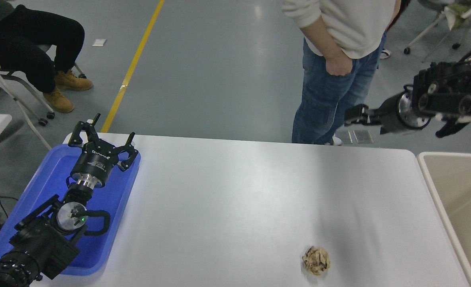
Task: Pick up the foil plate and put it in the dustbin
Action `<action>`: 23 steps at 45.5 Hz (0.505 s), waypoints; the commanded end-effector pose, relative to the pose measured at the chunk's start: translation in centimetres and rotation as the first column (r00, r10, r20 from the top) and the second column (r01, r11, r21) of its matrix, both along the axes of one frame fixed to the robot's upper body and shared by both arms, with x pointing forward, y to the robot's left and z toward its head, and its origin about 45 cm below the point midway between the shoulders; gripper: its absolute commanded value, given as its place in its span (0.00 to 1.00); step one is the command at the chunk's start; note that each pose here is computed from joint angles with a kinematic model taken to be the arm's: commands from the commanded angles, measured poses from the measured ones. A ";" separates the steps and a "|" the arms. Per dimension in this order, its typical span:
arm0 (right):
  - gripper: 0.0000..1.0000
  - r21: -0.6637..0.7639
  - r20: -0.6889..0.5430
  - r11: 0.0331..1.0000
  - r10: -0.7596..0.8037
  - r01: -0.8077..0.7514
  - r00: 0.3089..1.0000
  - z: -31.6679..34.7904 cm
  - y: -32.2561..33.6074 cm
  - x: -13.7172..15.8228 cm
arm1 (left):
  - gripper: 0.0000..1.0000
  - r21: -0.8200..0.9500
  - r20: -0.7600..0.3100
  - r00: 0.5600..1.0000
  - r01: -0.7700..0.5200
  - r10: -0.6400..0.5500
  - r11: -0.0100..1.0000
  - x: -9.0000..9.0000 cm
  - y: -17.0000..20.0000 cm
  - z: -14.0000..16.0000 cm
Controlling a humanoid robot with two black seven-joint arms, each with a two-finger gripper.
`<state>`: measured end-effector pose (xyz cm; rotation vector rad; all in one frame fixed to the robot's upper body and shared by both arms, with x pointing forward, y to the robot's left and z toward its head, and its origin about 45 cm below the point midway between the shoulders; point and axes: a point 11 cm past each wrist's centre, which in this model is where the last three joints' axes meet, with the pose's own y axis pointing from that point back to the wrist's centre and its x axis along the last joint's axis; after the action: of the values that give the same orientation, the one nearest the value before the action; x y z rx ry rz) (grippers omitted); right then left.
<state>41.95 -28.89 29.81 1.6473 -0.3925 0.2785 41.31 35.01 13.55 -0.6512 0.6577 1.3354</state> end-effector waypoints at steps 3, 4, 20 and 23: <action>1.00 -0.038 -0.183 0.995 0.080 -0.088 0.980 3.4 2.8 -3.9 | 1.00 0.000 -0.001 1.000 0.001 -0.001 1.000 0.0 0.0 0.0; 1.00 -0.037 -0.191 0.995 0.083 -0.091 0.978 3.7 2.9 -4.0 | 1.00 0.000 0.000 1.000 0.000 0.000 1.000 0.0 0.0 0.0; 1.00 -0.041 -0.222 0.993 0.098 -0.109 0.970 4.8 3.5 -4.6 | 1.00 0.000 0.000 1.000 0.000 0.000 1.000 0.0 0.0 0.0; 1.00 -0.046 -0.224 0.993 0.099 -0.112 0.969 4.8 3.5 -4.6 | 1.00 0.000 0.000 1.000 0.000 0.000 1.000 0.0 0.0 0.0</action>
<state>37.96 -25.73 34.08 1.6358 -0.1633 0.1951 41.31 35.00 13.55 -0.6507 0.6580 1.3351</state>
